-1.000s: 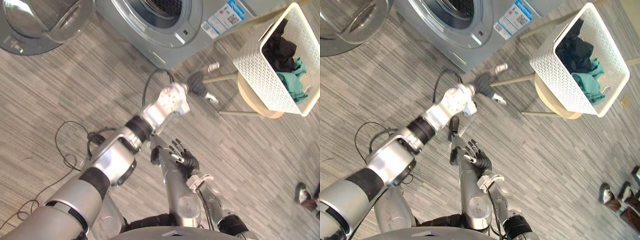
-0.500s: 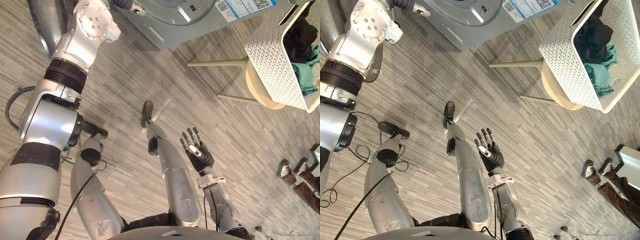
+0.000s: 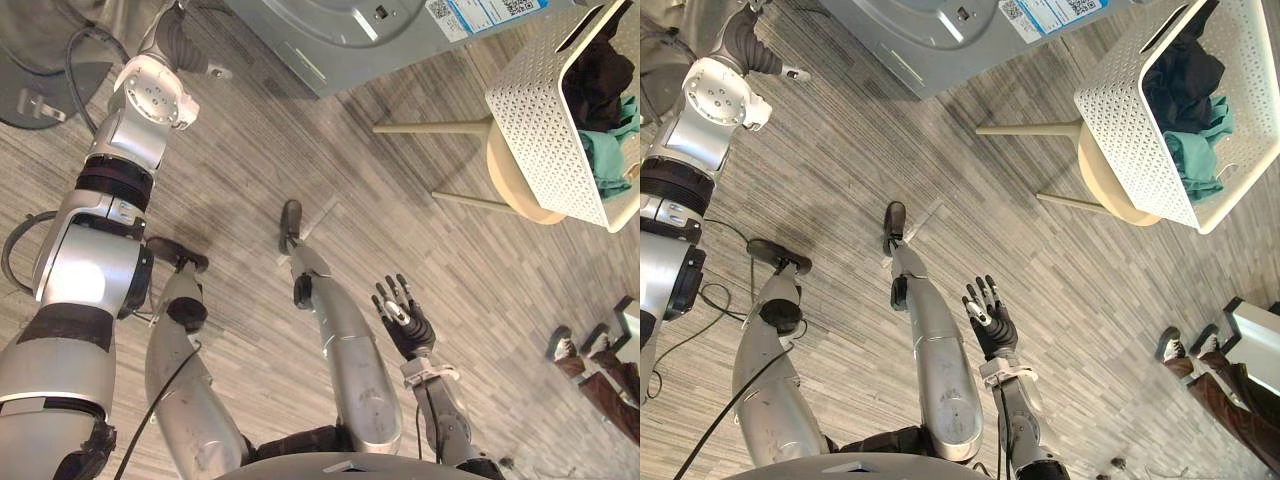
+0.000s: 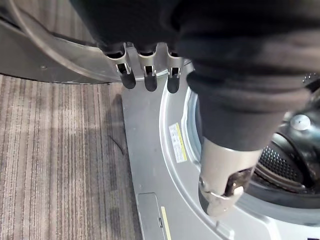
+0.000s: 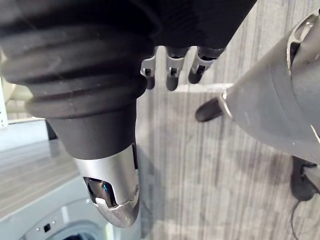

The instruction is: Pick up the laundry basket with both hands and put the clothes into the washing machine.

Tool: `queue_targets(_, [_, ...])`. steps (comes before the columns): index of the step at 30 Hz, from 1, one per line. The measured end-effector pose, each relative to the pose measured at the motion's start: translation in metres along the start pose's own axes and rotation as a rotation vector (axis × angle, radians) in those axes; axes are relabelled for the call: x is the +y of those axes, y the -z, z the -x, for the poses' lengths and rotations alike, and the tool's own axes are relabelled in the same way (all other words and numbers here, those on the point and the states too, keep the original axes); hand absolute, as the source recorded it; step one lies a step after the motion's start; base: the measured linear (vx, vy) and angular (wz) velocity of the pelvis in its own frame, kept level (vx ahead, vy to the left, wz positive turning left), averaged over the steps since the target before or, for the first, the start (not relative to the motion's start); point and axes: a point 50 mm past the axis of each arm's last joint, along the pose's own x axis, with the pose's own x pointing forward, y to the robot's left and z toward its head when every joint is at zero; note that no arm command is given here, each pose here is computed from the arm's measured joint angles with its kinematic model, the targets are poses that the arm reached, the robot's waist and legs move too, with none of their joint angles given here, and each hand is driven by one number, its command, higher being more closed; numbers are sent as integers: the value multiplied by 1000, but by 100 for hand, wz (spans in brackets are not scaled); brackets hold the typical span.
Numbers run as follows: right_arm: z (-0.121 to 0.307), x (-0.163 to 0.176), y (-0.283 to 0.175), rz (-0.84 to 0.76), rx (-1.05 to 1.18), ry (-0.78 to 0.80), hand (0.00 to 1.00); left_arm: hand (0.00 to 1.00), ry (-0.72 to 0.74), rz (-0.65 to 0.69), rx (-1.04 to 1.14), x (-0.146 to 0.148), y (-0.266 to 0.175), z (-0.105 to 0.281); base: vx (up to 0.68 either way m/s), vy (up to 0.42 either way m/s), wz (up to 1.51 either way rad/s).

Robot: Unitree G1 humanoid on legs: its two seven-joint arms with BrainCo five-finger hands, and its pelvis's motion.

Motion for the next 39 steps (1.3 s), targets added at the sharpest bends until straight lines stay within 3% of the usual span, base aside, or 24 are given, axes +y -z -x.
queue_targets(13, [10, -9, 2, 94, 70, 8, 0, 0, -18, 52, -8, -5, 14, 12, 6, -48, -1])
queue_targets(18, [4, 9, 0, 275, 20, -18, 0, 0, -7, 134, 13, -29, 44, 36, 70, 1, -7])
queue_targets(21, [4, 9, 0, 400, 16, 9, 0, 0, 56, 251, 49, -65, 67, 63, 103, 28, -3])
queue_targets(27, [16, -22, 17, 499, 155, 119, 0, 0, 211, 627, 245, -165, 107, 164, 92, 17, 7])
queue_targets(31, [34, -68, 27, 532, 295, 294, 0, 0, 321, 815, 583, -219, 147, 265, 48, 7, 19])
queue_targets(35, [49, -99, 33, 533, 402, 436, 0, 0, 368, 844, 859, -238, 176, 335, 15, 41, 35])
queue_targets(39, [71, -115, 45, 504, 491, 549, 0, 0, 256, 894, 1086, -233, 198, 384, -2, 66, 25])
